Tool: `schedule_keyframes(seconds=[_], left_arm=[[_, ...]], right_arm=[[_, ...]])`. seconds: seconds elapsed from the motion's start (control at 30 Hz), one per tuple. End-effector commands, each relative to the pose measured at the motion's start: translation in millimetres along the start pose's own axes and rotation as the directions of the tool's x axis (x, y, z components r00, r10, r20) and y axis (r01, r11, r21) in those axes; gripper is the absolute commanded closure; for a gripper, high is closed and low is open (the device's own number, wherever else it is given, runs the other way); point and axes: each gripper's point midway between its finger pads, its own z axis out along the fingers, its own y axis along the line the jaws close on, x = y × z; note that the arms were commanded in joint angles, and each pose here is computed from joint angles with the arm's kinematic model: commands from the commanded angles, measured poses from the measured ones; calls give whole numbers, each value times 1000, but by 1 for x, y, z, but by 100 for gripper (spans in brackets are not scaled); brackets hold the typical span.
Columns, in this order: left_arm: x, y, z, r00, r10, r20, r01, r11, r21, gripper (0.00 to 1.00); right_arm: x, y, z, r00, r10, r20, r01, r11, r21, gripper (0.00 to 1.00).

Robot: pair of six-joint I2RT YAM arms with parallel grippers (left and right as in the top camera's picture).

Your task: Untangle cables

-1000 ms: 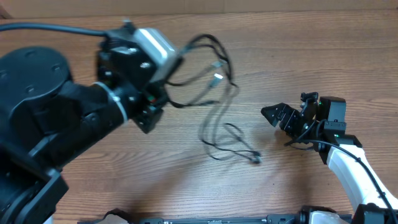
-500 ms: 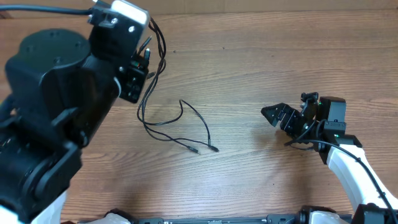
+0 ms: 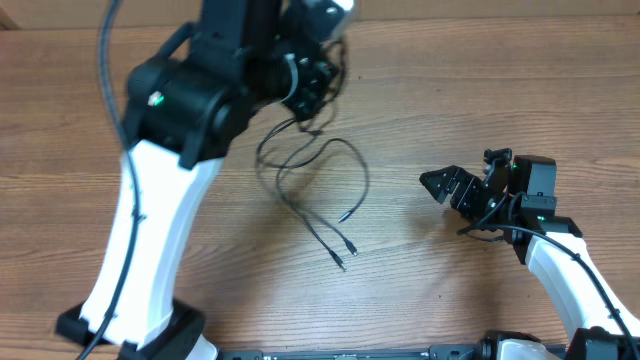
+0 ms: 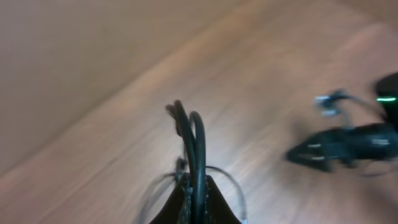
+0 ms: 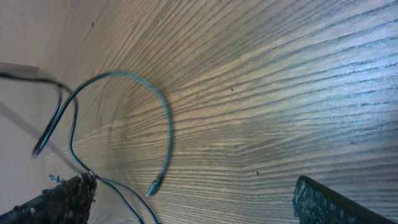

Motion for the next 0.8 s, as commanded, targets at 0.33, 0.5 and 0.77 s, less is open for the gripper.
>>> schedule_keyframes(seconds=[0.33, 0.5, 0.77], left_arm=[[11, 29, 55, 992, -128, -24, 130, 967, 217, 96], [85, 93, 86, 931, -241, -273, 239, 970, -43, 96], [207, 124, 167, 702, -386, -599, 337, 920, -198, 96]], right_arm=[[-8, 6, -3, 999, -20, 29, 20, 1000, -5, 0], [-8, 6, -3, 999, -20, 29, 20, 1000, -5, 0], [-8, 6, -3, 999, -20, 29, 20, 1000, -5, 0]])
